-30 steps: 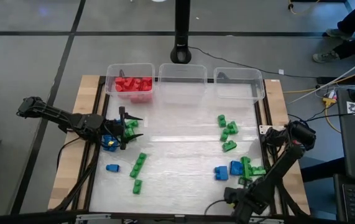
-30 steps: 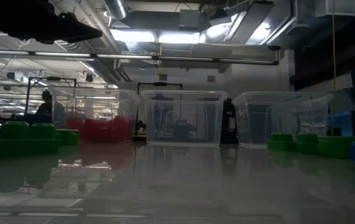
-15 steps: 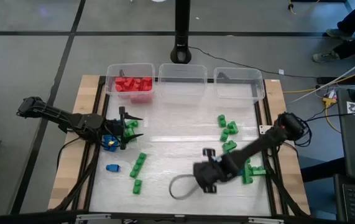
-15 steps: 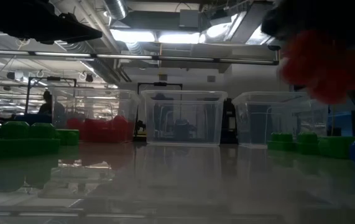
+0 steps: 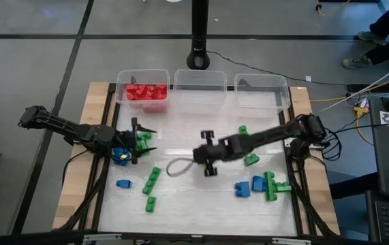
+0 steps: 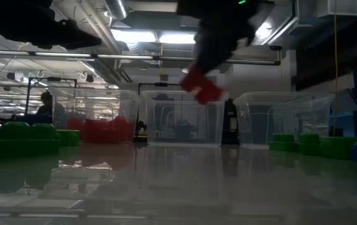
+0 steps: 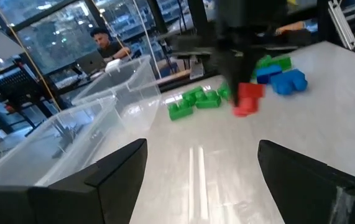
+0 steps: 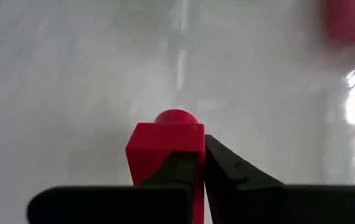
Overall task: Sort blocks
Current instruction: Put the red game piece into the left transparent bin
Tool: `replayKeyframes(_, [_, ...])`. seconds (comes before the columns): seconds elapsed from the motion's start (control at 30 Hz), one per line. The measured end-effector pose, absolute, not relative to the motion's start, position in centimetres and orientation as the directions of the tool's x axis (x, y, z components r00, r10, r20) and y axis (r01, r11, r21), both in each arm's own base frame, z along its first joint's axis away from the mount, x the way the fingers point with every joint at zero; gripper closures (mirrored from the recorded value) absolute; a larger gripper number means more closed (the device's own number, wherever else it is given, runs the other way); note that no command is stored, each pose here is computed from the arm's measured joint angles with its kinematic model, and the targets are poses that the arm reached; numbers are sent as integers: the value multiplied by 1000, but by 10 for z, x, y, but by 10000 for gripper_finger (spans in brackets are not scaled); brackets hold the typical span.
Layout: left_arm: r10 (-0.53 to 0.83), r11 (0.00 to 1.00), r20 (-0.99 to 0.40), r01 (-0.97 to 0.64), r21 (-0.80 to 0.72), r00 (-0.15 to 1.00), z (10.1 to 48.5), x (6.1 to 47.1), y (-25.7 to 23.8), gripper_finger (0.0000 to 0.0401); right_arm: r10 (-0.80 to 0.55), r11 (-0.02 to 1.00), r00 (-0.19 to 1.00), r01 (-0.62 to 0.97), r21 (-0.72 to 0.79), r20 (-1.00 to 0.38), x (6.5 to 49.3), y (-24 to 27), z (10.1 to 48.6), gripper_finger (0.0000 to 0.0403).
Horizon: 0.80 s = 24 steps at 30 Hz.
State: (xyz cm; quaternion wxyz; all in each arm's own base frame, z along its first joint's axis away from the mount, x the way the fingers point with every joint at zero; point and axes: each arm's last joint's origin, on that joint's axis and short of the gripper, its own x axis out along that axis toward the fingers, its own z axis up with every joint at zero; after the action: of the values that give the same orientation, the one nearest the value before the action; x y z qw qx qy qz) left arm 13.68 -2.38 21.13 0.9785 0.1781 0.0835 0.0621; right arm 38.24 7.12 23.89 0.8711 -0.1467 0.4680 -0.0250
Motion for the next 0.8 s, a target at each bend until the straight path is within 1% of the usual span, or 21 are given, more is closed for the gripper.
replayKeyframes(0.13, [153,926,-179,-78,370,972,207,136,-24,105,-216,932,679,-71,-356,-701,401,37,250,386])
replayKeyframes(0.27, [157,929,-185,-81,361,970,207,136,-23,105,-262,906,790,4,-423,-554,416,1,264,388])
replayKeyframes(0.37, [174,927,-189,-96,361,967,207,133,-22,105,-284,890,850,62,-451,-443,422,-25,276,383])
replayKeyframes(0.6, [233,915,-194,-147,375,953,208,120,-17,105,-375,836,897,218,-503,-235,424,-87,294,381])
replayKeyframes(0.7, [233,912,-188,-148,382,954,208,116,-16,105,-371,831,916,255,-495,-150,424,-111,297,380])
replayKeyframes(0.77, [233,906,-172,-148,398,957,210,115,-16,105,-371,822,926,295,-487,-65,428,-126,298,380])
replayKeyframes(0.8, [232,901,-167,-147,408,958,211,114,-16,105,-370,822,927,295,-486,-63,428,-135,296,380])
